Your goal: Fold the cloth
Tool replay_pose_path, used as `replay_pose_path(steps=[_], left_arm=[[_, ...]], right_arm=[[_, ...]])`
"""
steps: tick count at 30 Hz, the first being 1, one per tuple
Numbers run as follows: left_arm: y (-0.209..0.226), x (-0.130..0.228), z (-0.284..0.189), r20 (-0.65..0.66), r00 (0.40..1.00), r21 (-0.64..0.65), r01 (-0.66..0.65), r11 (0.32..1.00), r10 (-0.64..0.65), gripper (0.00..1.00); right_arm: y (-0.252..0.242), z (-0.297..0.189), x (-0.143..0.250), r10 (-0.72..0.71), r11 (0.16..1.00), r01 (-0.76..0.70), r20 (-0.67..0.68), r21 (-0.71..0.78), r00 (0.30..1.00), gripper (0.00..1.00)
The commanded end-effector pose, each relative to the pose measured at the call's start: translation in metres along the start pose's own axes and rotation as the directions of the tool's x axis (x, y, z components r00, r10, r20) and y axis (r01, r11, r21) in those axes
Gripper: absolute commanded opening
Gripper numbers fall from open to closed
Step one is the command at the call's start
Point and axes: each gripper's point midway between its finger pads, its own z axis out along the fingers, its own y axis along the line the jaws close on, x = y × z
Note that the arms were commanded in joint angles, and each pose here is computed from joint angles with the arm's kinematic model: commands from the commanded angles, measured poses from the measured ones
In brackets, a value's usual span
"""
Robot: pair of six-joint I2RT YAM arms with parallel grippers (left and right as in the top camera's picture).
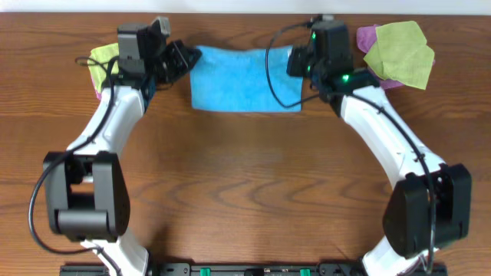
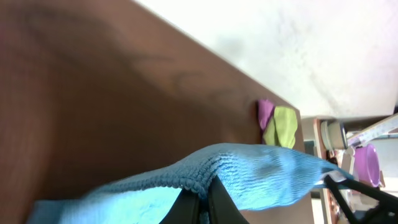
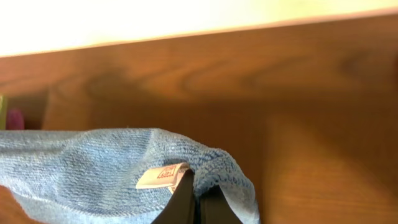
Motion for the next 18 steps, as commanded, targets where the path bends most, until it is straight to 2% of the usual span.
replay_pose_path(steps=[1,7,10,18], left_arm=[[-0.027,-0.032,-0.001,0.060,0.997,0.046,-0.052,0.998,0.049,0.06],[-0.053,-0.056,-0.005,0.099,0.991,0.087,-0.099,0.991,0.091,0.06],[-0.057,-0.049,-0.006,0.061,0.994,0.112,-0.095,0.989,0.088,0.06],[-0.041,-0.020,-0.005,-0.063,0.995,0.077,-0.077,0.994,0.082,0.06]], right_arm=[[-0.008,-0.002,-0.037,-0.038,0.999,0.036,0.074,0.030,0.997,0.01],[-0.003,-0.008,-0.052,-0.064,0.998,0.062,0.096,0.024,0.993,0.01],[-0.003,-0.008,-0.044,-0.075,0.997,0.073,0.067,0.028,0.995,0.01],[0.006,-0.014,-0.032,-0.099,0.995,0.099,0.021,0.022,0.995,0.01]])
